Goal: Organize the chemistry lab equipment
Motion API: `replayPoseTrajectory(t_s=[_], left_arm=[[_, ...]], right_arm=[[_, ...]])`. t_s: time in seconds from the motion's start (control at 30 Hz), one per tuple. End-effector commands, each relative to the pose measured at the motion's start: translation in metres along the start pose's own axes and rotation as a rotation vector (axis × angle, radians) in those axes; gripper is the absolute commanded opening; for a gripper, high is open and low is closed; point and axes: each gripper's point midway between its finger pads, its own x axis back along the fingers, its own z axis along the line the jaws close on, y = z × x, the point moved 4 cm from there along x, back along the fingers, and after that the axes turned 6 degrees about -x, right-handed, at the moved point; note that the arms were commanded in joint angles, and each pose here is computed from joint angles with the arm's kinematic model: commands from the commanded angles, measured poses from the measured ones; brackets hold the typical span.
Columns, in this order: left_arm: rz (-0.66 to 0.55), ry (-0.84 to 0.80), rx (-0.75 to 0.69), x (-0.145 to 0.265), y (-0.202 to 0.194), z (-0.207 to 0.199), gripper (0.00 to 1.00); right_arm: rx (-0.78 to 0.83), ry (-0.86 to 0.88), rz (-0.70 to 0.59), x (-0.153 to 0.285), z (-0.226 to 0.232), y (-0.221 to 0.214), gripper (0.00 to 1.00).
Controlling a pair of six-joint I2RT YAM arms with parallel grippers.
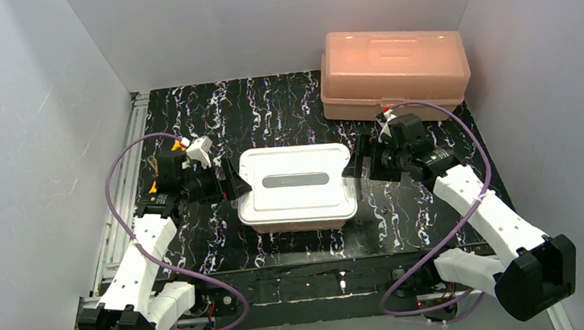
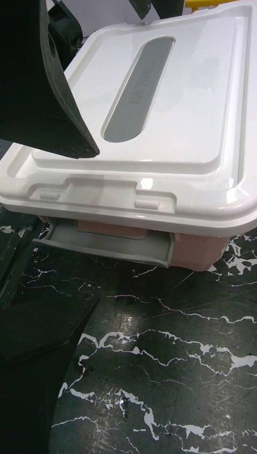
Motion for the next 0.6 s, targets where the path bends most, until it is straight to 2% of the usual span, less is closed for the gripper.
replayPoseTrajectory(t_s=[0.0, 0.4, 0.57], left_arm=[[-0.019, -0.092, -0.042, -0.004, 0.001, -0.009, 0.98], [0.036, -0.204, -0.014, -0.018, -0.013, -0.013, 0.98], [0.029, -0.205, -0.009, -0.017, -0.001, -0.017, 0.88]], right_arm=[[0.016, 0.017, -0.008, 0.008, 0.007, 0.003, 0.98], [-0.09, 0.095, 0.032, 0.0, 0.013, -0.01, 0.98], [-0.09, 0.099, 0.024, 0.0, 0.015, -0.007, 0.98]])
